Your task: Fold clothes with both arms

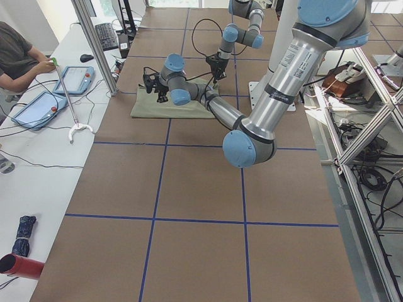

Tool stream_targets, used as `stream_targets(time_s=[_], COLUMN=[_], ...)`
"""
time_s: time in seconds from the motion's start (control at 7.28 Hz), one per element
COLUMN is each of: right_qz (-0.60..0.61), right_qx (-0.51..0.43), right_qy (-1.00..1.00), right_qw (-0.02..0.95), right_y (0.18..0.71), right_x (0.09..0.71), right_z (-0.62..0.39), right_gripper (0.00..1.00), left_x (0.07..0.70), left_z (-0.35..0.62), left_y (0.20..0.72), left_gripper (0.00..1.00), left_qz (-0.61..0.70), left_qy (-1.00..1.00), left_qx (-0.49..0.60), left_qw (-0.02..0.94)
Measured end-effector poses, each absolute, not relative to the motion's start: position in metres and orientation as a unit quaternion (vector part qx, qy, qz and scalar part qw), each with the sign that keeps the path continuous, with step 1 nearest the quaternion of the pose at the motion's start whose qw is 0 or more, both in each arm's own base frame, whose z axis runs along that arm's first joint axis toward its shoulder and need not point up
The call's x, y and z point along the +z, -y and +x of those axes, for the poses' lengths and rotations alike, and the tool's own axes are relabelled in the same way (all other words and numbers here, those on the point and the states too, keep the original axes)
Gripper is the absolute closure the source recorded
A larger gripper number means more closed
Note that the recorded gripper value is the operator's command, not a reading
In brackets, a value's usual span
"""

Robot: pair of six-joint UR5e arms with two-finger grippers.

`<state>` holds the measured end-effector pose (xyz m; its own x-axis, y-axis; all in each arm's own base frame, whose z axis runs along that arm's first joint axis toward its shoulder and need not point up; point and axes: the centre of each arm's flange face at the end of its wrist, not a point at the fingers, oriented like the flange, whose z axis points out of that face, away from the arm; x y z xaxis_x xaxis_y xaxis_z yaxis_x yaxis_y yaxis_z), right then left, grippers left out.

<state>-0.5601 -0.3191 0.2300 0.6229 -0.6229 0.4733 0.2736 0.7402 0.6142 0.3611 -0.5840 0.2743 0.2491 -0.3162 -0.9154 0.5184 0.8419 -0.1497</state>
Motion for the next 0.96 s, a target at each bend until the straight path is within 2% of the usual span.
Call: stream_targets(time_s=[0.41,0.69,0.82,0.96], right_qz=[0.217,0.201,0.201,0.203], right_qx=[-0.225,-0.198,-0.192,-0.187], right_qy=[0.331,0.337,0.341,0.344], right_qw=[0.890,0.898,0.898,0.897], right_y=[0.295,0.279,0.279,0.282], right_x=[0.296,0.302,0.299,0.293], right_z=[-0.520,-0.521,-0.522,-0.521], right_gripper=[1.00,0.62,0.49,0.46], left_x=[0.274,0.273,0.273,0.273], left_z=[0.361,0.361,0.361,0.361], left_y=[0.583,0.583,0.583,0.583], left_gripper=[0.43,0.43,0.43,0.43], left_qz=[0.091,0.092,0.092,0.092], left_qy=[-0.553,-0.553,-0.553,-0.553], left_qx=[-0.266,-0.265,-0.266,-0.266], left_qw=[0.785,0.784,0.784,0.784])
